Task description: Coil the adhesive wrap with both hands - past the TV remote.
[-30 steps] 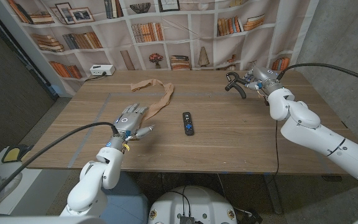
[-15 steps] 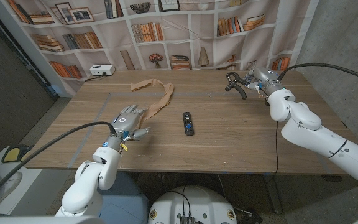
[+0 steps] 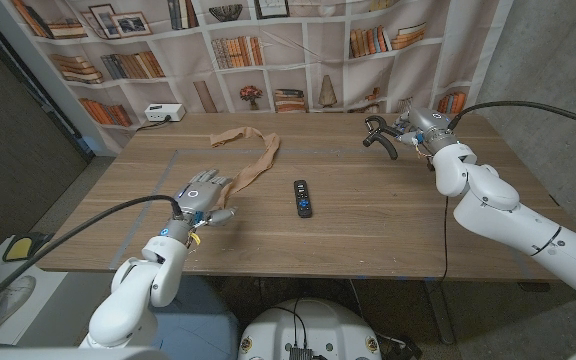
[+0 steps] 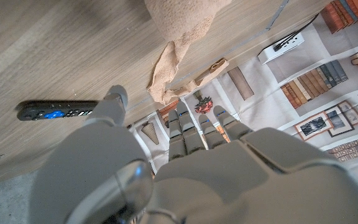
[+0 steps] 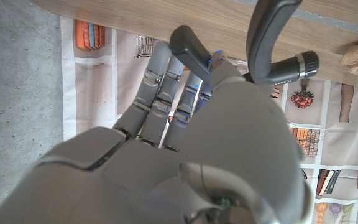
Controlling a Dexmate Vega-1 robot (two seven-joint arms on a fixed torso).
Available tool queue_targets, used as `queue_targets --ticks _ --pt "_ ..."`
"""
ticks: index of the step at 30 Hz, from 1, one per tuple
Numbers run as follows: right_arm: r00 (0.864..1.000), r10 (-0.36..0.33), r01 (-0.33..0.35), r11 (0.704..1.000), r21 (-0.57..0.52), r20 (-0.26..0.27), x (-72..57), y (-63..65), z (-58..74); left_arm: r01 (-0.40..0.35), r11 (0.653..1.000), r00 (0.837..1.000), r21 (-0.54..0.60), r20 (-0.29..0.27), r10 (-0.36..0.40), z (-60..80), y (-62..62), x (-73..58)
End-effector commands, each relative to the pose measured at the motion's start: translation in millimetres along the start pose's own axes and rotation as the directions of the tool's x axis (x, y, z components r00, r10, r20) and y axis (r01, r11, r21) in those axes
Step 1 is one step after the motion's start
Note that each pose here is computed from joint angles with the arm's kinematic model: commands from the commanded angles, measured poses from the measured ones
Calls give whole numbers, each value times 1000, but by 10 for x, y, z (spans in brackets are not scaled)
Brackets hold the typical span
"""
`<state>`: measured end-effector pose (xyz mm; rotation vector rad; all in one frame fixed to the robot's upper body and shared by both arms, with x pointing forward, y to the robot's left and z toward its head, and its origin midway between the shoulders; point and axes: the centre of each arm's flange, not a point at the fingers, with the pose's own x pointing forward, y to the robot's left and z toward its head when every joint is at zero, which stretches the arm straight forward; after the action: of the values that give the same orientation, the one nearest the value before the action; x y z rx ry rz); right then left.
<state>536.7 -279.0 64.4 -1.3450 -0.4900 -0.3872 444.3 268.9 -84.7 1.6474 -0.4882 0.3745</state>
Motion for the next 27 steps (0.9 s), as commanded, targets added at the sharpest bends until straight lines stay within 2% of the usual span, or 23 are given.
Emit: queue_targets --ticks 1,27 --pt "1000 1 -1 1000 -3 1 6 -3 15 16 1000 1000 26 -1 -16 -46 16 -18" --pt "1000 14 -14 1000 -6 -6 12 50 83 54 998 998 45 -23 -53 -163 -65 -37"
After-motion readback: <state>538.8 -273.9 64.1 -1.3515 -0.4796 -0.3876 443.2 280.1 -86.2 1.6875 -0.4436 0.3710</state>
